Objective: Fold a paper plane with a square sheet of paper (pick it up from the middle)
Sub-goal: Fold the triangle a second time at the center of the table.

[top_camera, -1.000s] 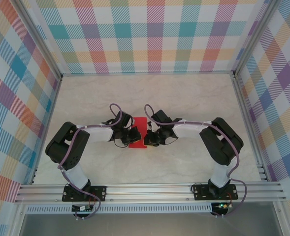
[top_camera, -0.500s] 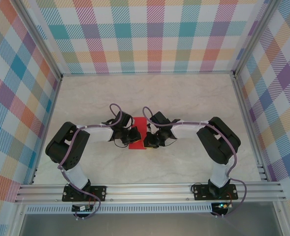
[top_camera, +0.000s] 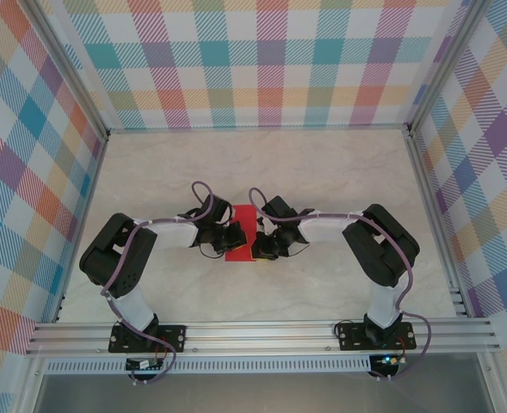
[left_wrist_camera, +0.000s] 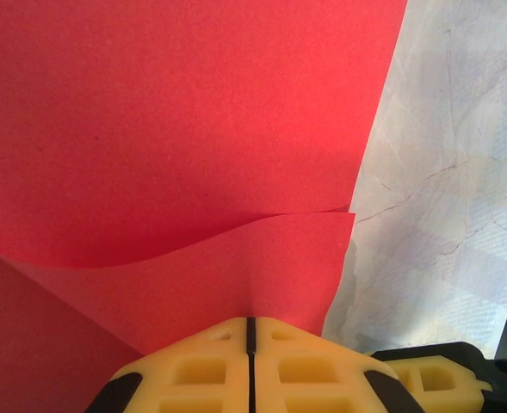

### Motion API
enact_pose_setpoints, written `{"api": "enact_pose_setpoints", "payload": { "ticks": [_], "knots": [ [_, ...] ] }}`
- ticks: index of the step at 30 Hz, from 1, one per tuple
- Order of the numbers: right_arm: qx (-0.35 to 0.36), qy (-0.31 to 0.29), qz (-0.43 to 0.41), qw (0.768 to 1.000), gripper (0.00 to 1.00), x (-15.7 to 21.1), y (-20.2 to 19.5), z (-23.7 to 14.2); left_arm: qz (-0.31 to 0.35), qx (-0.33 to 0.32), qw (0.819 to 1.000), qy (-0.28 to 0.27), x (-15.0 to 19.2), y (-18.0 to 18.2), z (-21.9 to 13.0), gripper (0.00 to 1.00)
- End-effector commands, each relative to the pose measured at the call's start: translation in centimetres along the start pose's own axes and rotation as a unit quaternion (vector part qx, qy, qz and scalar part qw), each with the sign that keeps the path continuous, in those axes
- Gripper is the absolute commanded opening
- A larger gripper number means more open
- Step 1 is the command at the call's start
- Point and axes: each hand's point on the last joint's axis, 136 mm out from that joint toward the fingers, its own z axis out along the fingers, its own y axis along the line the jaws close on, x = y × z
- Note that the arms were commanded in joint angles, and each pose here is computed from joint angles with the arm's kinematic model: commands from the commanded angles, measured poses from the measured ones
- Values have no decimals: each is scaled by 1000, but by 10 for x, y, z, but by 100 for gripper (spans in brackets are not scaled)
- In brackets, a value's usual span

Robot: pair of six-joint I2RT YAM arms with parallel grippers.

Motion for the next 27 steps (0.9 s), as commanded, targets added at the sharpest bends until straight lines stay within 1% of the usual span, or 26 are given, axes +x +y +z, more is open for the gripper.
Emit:
{"api": "enact_pose_setpoints", "payload": {
  "ticks": [1, 3, 6, 9, 11, 16, 18, 27],
  "knots": [
    [22, 22, 0, 1000, 11, 13, -7, -4, -18, -38, 999, 2, 5, 25, 7, 8],
    [16, 33, -5, 999, 11, 18, -5, -6, -18, -38, 999, 2, 5, 25, 7, 8],
    [34, 45, 0, 998, 11, 25, -14, -6, -19, -40, 999, 2, 5, 26, 7, 8],
    [43, 46, 2, 998, 11, 27, -17, -9, -17, -38, 999, 2, 5, 25, 7, 8],
    [32, 34, -4, 999, 11, 23, -8, -15, -19, -39, 999, 2, 6, 26, 7, 8],
    [-7, -19, -28, 999, 12, 3, 21, -33, -19, -38, 999, 1, 5, 25, 7, 8],
    [-13, -28, -28, 999, 12, -4, 25, -31, -19, -37, 999, 1, 5, 25, 7, 8],
    [-14, -9, -12, 1000, 12, -11, 18, -6, -21, -33, 999, 3, 5, 24, 8, 8]
  ]
}}
